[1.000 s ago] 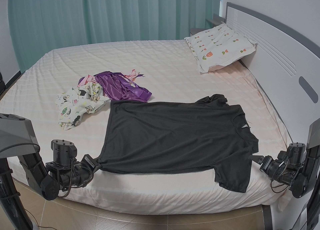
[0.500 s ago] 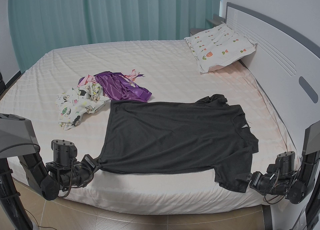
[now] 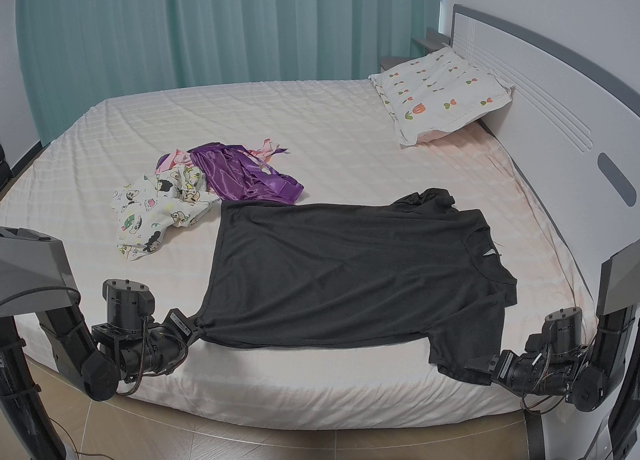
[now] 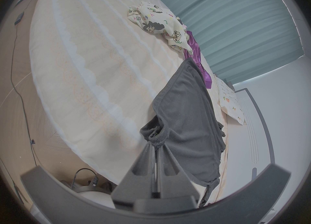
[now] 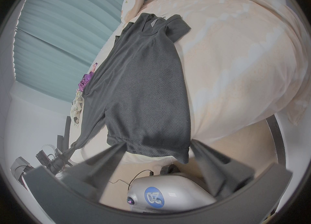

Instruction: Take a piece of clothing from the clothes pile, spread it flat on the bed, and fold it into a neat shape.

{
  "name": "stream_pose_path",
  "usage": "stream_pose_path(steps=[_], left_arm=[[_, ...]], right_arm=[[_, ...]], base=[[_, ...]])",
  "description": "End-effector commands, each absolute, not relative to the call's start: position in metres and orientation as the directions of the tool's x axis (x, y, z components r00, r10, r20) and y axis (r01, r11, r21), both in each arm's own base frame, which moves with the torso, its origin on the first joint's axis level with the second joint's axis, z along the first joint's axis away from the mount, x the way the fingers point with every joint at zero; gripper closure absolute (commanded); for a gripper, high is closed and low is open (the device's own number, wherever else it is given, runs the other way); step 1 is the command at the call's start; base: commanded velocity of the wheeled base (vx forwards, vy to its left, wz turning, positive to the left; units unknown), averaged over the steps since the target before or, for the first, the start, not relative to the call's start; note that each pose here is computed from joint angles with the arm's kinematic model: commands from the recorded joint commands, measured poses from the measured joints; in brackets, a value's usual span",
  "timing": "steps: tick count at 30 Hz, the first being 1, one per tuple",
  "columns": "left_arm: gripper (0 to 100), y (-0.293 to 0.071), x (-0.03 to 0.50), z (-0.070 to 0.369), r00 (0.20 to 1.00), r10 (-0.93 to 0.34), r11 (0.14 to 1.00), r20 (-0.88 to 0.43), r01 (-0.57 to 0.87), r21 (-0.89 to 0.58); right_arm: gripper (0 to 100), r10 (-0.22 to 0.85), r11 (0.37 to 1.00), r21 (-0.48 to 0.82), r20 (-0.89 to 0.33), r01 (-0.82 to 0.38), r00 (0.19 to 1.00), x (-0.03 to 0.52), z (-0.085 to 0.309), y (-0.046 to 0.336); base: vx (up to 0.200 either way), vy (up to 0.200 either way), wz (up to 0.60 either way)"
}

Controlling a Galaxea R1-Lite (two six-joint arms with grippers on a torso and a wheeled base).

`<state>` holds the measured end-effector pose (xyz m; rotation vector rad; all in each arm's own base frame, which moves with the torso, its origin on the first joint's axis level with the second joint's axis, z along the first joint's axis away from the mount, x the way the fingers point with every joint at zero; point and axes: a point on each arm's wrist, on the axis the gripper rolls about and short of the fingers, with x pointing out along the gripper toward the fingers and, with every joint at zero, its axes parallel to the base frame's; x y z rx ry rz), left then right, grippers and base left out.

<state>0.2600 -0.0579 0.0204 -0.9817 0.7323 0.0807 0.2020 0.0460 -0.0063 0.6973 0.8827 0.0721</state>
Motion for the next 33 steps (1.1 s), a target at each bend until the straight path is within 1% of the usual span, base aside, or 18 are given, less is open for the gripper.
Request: stream_pose_path(steps=[1, 5, 11, 18, 22, 24, 27, 28, 29, 31, 33], left_arm=[[100, -0.058, 0.26, 0.021, 0.762, -0.255, 0.572, -0.596, -0.378, -0.728], [100, -0.058, 0.26, 0.021, 0.761, -0.254, 0.573, -0.597, -0.379, -0.727], [100, -0.06, 0.256, 0.021, 0.756, -0.259, 0.577, -0.601, -0.377, -0.724], [100, -0.066, 0.248, 0.023, 0.751, -0.273, 0.595, -0.601, -0.36, -0.719], [100, -0.069, 0.233, 0.034, 0.762, -0.301, 0.603, -0.574, -0.315, -0.733], [100, -0.069, 0.229, 0.038, 0.77, -0.302, 0.606, -0.562, -0.299, -0.737], [100, -0.068, 0.228, 0.039, 0.781, -0.282, 0.608, -0.557, -0.304, -0.733], [100, -0.068, 0.228, 0.037, 0.783, -0.255, 0.614, -0.567, -0.322, -0.721], [100, -0.068, 0.228, 0.037, 0.784, -0.252, 0.615, -0.567, -0.323, -0.72], [100, -0.066, 0.227, 0.033, 0.786, -0.206, 0.624, -0.583, -0.354, -0.697], [100, -0.066, 0.225, 0.03, 0.778, -0.196, 0.628, -0.597, -0.368, -0.686]], right_arm=[[100, 0.331, 0.783, 0.577, -0.702, 0.231, 0.631, 0.197, -0.008, 0.046], [100, 0.328, 0.786, 0.57, -0.713, 0.239, 0.62, 0.195, -0.008, 0.046], [100, 0.296, 0.803, 0.531, -0.75, 0.272, 0.591, 0.188, -0.004, 0.043], [100, 0.289, 0.818, 0.511, -0.761, 0.262, 0.581, 0.171, 0.017, 0.04], [100, 0.29, 0.855, 0.465, -0.795, 0.229, 0.533, 0.157, 0.023, 0.043], [100, 0.271, 0.866, 0.443, -0.805, 0.232, 0.528, 0.154, 0.024, 0.044], [100, 0.268, 0.885, 0.415, -0.825, 0.211, 0.498, 0.148, 0.023, 0.051], [100, 0.271, 0.896, 0.401, -0.834, 0.19, 0.481, 0.143, 0.023, 0.056], [100, 0.271, 0.896, 0.4, -0.835, 0.19, 0.48, 0.143, 0.023, 0.056], [100, 0.282, 0.898, 0.404, -0.833, 0.176, 0.475, 0.138, 0.025, 0.064], [100, 0.283, 0.897, 0.405, -0.833, 0.176, 0.475, 0.136, 0.026, 0.067]], base=[[0.0, 0.0, 0.0], [0.0, 0.0, 0.0], [0.0, 0.0, 0.0], [0.0, 0.0, 0.0], [0.0, 0.0, 0.0], [0.0, 0.0, 0.0], [0.0, 0.0, 0.0], [0.0, 0.0, 0.0], [0.0, 0.0, 0.0], [0.0, 0.0, 0.0], [0.0, 0.0, 0.0]])
